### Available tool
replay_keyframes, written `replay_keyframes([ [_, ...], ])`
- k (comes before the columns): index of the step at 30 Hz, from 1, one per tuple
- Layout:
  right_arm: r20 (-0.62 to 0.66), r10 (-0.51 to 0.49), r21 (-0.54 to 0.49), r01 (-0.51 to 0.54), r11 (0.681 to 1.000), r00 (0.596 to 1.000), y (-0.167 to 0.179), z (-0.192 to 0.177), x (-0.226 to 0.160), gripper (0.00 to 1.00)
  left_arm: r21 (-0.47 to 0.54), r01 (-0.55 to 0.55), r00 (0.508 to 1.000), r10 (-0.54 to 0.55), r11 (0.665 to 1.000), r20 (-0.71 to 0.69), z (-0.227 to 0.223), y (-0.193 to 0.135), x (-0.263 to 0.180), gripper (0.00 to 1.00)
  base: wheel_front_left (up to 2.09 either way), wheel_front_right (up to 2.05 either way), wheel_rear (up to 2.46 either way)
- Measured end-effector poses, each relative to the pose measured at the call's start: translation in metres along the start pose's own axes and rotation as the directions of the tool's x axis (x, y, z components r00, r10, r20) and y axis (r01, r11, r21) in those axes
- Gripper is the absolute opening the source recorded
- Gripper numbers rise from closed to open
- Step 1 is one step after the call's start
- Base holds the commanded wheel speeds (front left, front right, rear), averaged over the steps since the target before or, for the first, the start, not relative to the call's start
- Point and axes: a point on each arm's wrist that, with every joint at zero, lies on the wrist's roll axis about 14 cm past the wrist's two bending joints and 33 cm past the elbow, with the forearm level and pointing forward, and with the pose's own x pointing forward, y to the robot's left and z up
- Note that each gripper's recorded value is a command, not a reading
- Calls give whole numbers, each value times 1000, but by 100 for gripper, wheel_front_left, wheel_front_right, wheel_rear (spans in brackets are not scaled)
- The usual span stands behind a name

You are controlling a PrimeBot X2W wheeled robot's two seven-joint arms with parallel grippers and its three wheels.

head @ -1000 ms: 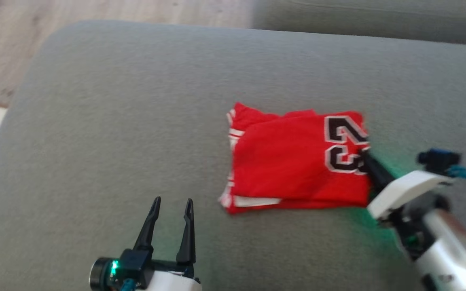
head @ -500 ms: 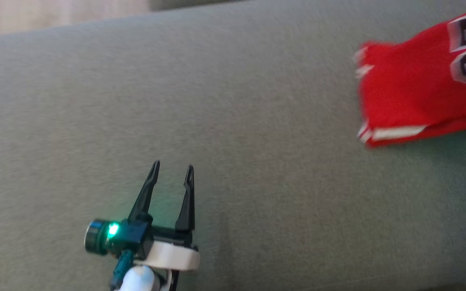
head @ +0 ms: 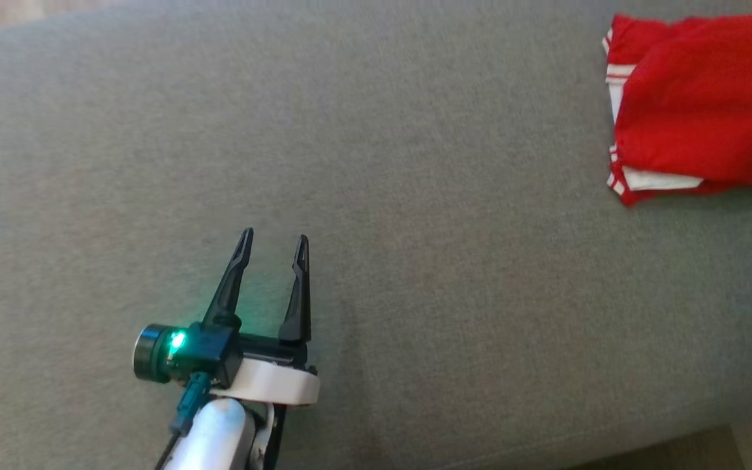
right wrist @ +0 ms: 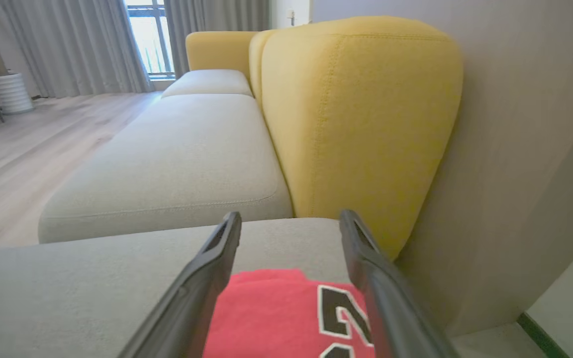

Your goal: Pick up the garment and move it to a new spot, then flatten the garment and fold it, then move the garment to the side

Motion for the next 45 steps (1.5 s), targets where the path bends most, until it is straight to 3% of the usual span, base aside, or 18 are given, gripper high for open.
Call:
replay_keyframes([
  [5,-9,122,85,-121,989,993,69,-34,-24,100,6,-47,997,46,999,65,28,7,-17,100,0,0,0],
  [10,24,231,178,-232,956,973,134,-56,-55,100,-11,-123,987,124,992,103,42,20,-54,100,0,0,0],
  [19,138,317,191,-340,921,938,198,-57,-96,100,-28,-254,950,254,967,179,60,38,-115,100,0,0,0],
  [25,249,331,154,-374,914,910,213,-30,-127,100,-35,-319,924,319,947,211,62,46,-150,100,0,0,0],
  [32,143,337,163,-358,919,931,216,-73,-164,100,-30,-345,908,342,938,242,67,50,-165,100,0,0,0],
  [41,157,326,179,-351,919,932,216,-72,-172,100,-19,-319,917,313,948,248,68,43,-165,100,0,0,0],
  [42,153,326,181,-350,919,933,217,-73,-173,0,-18,-314,919,309,949,244,67,43,-164,0,0,0,0],
  [45,90,329,189,-340,921,940,216,-94,-177,0,-15,-323,930,320,946,179,46,44,-167,0,0,0,0],
])
